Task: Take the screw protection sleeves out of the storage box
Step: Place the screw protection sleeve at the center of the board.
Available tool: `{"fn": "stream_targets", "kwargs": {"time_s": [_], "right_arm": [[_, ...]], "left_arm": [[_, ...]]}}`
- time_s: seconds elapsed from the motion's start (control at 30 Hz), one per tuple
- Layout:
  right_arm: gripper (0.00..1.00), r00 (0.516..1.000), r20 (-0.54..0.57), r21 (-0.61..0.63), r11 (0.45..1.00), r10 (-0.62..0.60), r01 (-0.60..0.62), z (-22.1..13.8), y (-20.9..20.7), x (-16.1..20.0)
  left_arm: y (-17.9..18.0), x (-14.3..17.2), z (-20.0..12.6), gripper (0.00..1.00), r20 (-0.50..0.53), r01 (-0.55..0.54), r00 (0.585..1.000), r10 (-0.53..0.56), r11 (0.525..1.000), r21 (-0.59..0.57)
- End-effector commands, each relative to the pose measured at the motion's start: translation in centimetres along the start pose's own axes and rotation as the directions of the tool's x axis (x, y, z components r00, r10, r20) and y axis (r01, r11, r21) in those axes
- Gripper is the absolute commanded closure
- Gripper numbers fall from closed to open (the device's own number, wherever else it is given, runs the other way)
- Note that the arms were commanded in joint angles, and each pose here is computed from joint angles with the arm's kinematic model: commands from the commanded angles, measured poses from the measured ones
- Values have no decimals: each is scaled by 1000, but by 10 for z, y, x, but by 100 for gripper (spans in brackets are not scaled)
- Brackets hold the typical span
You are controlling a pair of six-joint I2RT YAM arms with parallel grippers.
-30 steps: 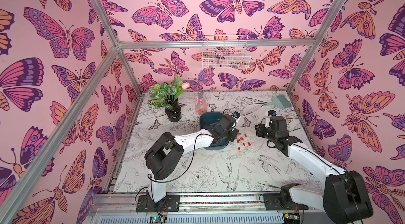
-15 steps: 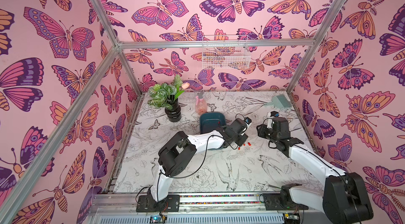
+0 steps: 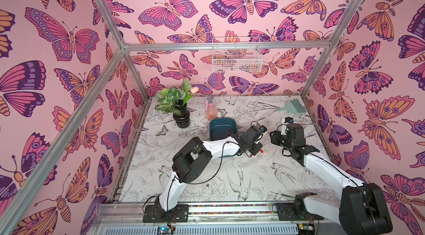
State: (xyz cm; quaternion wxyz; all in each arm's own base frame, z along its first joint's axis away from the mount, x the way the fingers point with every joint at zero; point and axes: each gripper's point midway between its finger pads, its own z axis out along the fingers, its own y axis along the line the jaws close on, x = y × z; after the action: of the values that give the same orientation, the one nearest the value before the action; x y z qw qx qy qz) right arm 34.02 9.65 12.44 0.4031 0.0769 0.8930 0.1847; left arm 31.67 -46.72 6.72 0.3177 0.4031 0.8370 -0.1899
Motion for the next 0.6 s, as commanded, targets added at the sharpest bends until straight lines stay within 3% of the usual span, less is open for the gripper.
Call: {"fn": "stream_targets", "kwargs": {"time_s": [0.0,0.57], "right_arm": [[68,1000,24,6,1000,18,-18,-3,-3,-6],[68,1000,16,4,1000,20,-20,-1,-3,-5]], "left_arm": [[-5,12,9,99,-54,-6,999,7,1000,25],[-7,17,16,97,-82,2,997,1,999,36]]}}
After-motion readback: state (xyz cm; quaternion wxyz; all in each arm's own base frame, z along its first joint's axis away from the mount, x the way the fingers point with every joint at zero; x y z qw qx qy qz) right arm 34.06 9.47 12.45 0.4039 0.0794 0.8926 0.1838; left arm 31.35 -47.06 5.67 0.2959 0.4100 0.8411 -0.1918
